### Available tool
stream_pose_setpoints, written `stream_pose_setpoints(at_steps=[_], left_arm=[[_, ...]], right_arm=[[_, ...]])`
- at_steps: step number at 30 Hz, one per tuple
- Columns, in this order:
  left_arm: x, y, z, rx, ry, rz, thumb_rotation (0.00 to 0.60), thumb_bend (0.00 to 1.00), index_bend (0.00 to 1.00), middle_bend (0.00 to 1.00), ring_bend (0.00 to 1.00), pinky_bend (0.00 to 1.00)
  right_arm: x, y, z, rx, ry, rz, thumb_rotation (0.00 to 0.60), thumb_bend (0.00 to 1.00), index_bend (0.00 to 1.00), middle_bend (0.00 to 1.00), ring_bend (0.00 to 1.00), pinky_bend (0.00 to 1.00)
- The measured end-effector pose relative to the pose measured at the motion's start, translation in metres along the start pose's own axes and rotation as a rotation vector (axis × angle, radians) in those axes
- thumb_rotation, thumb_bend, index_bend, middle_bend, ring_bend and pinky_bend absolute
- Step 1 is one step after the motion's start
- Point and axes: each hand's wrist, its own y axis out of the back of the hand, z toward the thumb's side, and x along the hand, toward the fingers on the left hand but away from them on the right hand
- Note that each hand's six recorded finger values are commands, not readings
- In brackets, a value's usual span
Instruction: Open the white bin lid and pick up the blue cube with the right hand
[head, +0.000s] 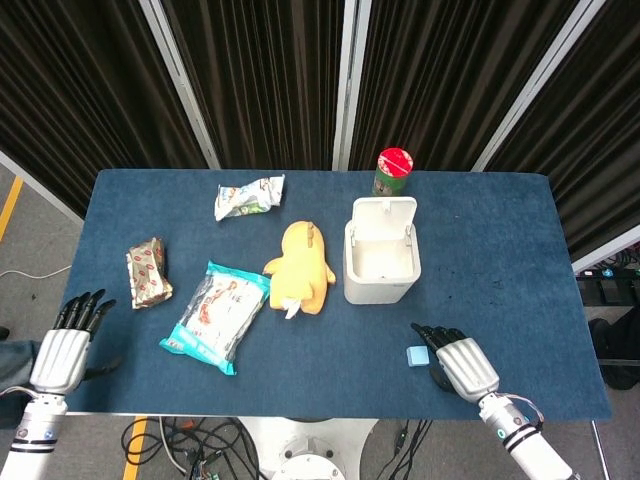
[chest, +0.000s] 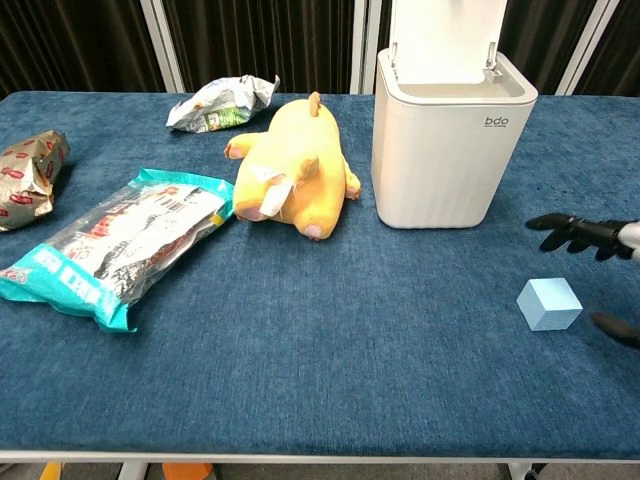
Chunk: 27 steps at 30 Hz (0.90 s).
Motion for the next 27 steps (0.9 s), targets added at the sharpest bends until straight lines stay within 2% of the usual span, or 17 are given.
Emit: stream_pose_setpoints(at_steps=[2, 5, 13, 16, 20, 23, 27], left_arm=[[0.0, 0.001, -0.001, -0.001, 0.001, 0.001, 0.6, 0.04, 0.13, 0.05, 0.0, 0.08], [0.0, 0.001, -0.001, -0.002, 0.001, 0.004, 0.6, 0.04, 0.13, 0.05, 0.0, 0.08], [0.0, 0.001, -0.001, -0.003, 0.0, 0.006, 0.6, 0.04, 0.13, 0.05, 0.0, 0.08], [0.0, 0.001, -0.001, -0.002, 0.001, 0.005, 0.6, 0.04, 0.13, 0.05, 0.0, 0.08], [0.0, 0.001, -0.001, -0.002, 0.002, 0.005, 0.6, 0.04, 0.13, 0.05, 0.0, 0.08], [0.0, 0.001, 0.0, -0.002, 0.0, 0.006, 0.6, 0.04, 0.13, 0.05, 0.0, 0.08], [0.001, 0.002, 0.001, -0.001, -0.005, 0.008, 0.6, 0.04, 0.13, 0.05, 0.0, 0.09]], right_arm=[[-0.006, -0.001, 0.002, -0.002, 0.004, 0.005, 0.6, 0.36, 0.02, 0.24, 0.23, 0.31], [-0.01, -0.003, 0.005, 0.003, 0.008, 0.011, 0.6, 0.36, 0.1, 0.29, 0.28, 0.36], [-0.012, -0.002, 0.005, 0.011, 0.007, 0.015, 0.6, 0.37, 0.45, 0.49, 0.47, 0.54], [-0.01, -0.001, 0.005, 0.007, 0.005, 0.01, 0.6, 0.38, 0.52, 0.53, 0.51, 0.58], [-0.008, 0.004, 0.003, -0.007, 0.001, -0.016, 0.6, 0.38, 0.55, 0.54, 0.52, 0.59], [-0.005, 0.018, 0.003, -0.025, 0.002, -0.064, 0.6, 0.38, 0.55, 0.54, 0.52, 0.59], [0.002, 0.054, 0.005, -0.055, 0.025, -0.191, 0.6, 0.38, 0.55, 0.54, 0.52, 0.59]])
